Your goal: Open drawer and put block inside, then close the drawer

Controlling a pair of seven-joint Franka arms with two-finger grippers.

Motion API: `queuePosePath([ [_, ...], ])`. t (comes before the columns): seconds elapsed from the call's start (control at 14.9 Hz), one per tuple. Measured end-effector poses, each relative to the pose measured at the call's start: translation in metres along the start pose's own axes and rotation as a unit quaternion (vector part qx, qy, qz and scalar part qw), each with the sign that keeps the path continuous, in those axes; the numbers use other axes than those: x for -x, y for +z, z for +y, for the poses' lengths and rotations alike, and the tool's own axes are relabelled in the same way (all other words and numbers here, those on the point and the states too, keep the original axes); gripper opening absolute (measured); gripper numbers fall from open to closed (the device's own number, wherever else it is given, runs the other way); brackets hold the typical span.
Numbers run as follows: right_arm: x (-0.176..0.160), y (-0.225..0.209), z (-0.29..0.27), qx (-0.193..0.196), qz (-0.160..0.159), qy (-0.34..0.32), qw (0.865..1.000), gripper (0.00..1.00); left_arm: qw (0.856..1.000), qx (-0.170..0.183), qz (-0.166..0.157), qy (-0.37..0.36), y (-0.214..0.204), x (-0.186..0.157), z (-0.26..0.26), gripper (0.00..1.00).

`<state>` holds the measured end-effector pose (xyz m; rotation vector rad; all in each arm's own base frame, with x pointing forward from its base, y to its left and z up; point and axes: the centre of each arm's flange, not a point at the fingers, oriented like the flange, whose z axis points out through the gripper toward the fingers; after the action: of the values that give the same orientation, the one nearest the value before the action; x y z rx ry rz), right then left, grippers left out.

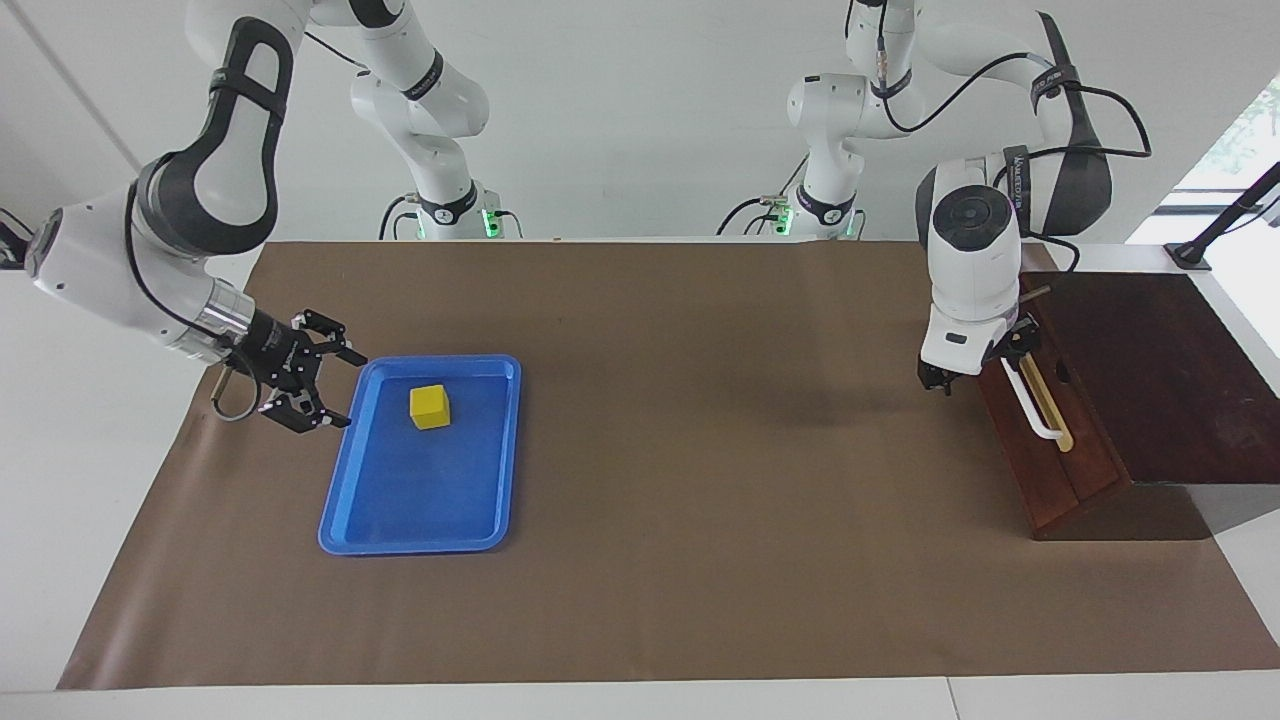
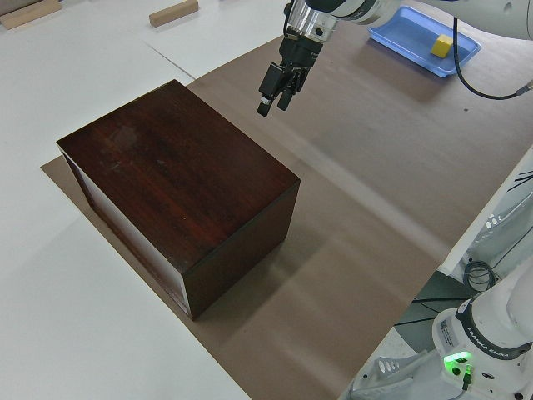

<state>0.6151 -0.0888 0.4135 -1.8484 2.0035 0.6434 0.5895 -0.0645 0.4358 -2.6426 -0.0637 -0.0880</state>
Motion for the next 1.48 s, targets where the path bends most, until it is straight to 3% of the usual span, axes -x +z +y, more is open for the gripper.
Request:
queuePosePath([
  [0.34,-0.053,0.059,-0.004,0.044,-0.029,-0.04,0.998,1.0,1.0,-0.008,0.019,0.006,0.03,0.0,-0.011,1.0],
  [0.61,-0.056,0.075,0.002,0.047,-0.057,-0.075,0.994,1.0,1.0,-0.003,0.017,0.012,0.053,-0.002,-0.004,1.0],
  [0.94,-0.065,0.1,0.014,0.049,-0.086,-0.059,0.993,1.0,1.0,-0.006,0.013,0.017,0.07,-0.005,-0.002,1.0],
  [1.48,-0.075,0.123,0.027,0.054,-0.086,-0.071,0.992,1.0,0.999,0.002,0.029,0.025,0.066,-0.006,0.013,1.0],
])
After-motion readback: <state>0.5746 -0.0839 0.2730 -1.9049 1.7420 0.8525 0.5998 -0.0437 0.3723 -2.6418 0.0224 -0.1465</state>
